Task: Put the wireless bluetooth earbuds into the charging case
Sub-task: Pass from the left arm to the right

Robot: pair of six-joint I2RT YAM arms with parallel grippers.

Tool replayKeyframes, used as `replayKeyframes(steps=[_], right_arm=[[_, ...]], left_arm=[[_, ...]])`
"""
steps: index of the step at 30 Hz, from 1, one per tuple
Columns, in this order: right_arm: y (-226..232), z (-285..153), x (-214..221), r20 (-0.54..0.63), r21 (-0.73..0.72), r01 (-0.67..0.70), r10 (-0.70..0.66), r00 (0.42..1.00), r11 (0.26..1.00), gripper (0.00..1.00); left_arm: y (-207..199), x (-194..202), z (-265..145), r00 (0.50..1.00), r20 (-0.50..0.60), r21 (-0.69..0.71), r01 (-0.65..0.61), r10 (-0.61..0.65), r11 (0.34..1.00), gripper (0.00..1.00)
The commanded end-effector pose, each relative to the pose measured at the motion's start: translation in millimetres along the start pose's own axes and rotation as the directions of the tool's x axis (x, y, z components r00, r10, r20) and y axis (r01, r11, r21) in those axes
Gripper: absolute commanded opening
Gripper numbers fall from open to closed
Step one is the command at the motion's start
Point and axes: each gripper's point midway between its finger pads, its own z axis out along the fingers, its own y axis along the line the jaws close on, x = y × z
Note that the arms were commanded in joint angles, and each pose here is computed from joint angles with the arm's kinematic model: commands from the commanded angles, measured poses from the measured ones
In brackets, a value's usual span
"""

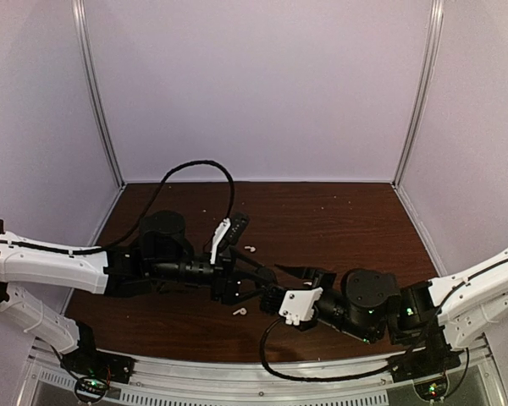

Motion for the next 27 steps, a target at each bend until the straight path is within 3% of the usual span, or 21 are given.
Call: replayKeyframes(steps=[1, 10, 14, 18, 23, 27], right_arm=[[-4, 6, -10, 0.004, 0.022, 0.014, -0.014, 1.0, 1.0, 0.52], [3, 12, -11, -0.004, 0.001, 0.02, -0.02, 1.0, 1.0, 0.27], [4, 13, -9, -0.011, -0.001, 0.025, -0.025, 1.0, 1.0, 0.15], [2, 11, -8, -0.007, -0.002, -0.005, 0.005, 1.0, 1.0, 0.08], [-14, 3, -8, 0.036, 0.004, -0.121, 0.12, 0.992, 0.993, 0.05], [-25, -6, -10, 0.09, -0.012, -0.211, 0.211, 0.973, 0.977, 0.03]], left_arm=[[-11, -13, 2, 0.999, 0.047, 0.056, -0.017, 0.014, 0.998, 0.37], [-11, -12, 4, 0.999, 0.041, 0.064, -0.012, 0.009, 0.998, 0.38], [-11, -12, 4, 0.999, 0.042, 0.064, -0.011, 0.008, 0.998, 0.43], [-11, -15, -1, 0.998, 0.057, 0.051, -0.029, 0.026, 0.998, 0.63], [-14, -35, -21, 0.985, 0.122, -0.02, -0.122, 0.123, 0.992, 0.96], [-24, -54, -46, 0.952, 0.202, -0.067, -0.22, 0.229, 0.973, 0.98]])
